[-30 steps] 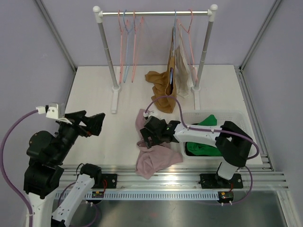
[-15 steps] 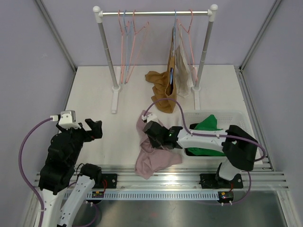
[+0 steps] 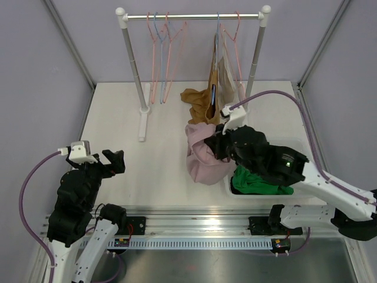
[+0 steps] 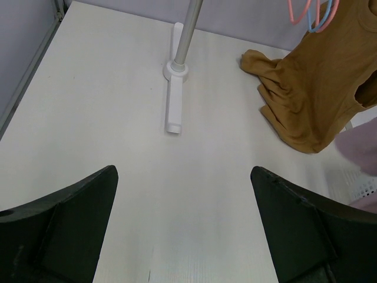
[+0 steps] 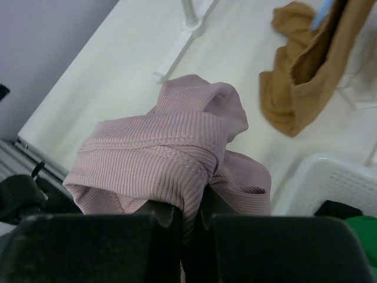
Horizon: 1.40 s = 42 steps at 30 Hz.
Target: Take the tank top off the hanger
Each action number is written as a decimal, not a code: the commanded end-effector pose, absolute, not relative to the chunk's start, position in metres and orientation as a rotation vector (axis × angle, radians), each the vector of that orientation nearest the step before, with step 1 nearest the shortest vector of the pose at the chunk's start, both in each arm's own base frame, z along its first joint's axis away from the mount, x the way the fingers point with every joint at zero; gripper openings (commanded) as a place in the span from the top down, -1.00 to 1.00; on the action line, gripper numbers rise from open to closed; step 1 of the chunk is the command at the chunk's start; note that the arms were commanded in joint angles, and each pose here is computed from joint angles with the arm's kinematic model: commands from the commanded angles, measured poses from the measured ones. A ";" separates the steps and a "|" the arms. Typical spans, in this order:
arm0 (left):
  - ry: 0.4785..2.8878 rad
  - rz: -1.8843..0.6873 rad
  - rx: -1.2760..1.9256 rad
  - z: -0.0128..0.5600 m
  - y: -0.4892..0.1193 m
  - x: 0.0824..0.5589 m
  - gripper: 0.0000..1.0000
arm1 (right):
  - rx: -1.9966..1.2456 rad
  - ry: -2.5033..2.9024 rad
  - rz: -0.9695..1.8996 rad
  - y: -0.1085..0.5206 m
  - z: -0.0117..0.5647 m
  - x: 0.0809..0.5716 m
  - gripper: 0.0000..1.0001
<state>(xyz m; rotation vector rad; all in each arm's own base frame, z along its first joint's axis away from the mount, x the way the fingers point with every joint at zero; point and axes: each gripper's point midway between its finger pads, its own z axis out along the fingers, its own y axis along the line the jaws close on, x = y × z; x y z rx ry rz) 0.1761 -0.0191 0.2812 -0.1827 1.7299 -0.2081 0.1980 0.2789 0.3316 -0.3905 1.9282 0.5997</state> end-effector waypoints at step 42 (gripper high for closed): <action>1.615 -0.279 -0.164 0.301 -0.025 0.169 -0.98 | 0.567 2.245 0.167 0.120 0.101 0.233 0.32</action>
